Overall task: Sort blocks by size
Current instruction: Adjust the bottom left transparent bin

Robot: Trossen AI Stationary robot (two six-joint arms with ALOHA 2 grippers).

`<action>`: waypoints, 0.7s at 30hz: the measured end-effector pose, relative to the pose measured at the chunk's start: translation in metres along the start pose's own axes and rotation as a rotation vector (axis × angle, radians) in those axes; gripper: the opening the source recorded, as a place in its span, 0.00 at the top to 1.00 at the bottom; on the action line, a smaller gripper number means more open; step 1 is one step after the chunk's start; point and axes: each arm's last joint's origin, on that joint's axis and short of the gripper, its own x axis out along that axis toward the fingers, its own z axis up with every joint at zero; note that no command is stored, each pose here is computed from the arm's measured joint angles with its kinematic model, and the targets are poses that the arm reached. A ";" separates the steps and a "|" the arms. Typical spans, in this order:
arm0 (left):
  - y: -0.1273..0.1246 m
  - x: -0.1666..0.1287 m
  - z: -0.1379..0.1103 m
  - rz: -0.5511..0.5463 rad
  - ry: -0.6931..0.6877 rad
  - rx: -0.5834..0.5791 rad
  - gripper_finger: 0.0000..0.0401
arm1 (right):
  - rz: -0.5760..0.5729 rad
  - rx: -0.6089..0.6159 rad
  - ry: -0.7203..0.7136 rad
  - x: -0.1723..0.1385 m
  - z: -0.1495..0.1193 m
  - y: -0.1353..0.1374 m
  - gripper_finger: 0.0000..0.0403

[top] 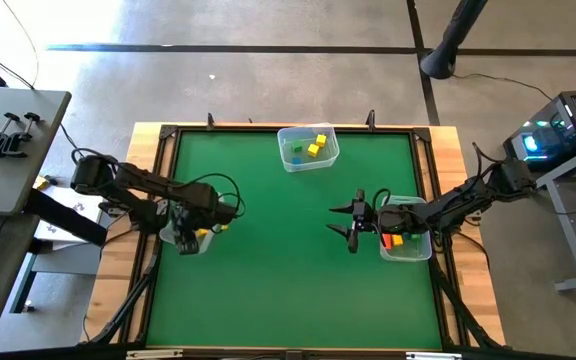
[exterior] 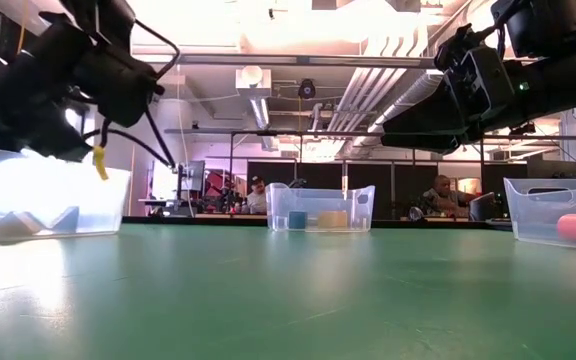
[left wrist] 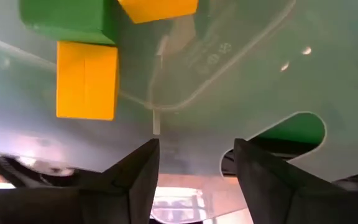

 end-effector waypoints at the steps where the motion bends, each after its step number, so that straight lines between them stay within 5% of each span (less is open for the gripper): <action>1: -0.002 0.000 0.000 -0.018 0.006 -0.005 0.53 | 0.000 -0.004 0.000 0.000 0.000 0.000 0.42; 11: -0.025 0.005 -0.010 -0.171 0.113 -0.072 0.58 | 0.001 -0.022 -0.006 0.000 0.001 0.000 0.42; 21: -0.027 -0.003 -0.010 -0.171 0.104 -0.104 0.59 | 0.001 -0.022 -0.006 0.000 0.001 0.000 0.42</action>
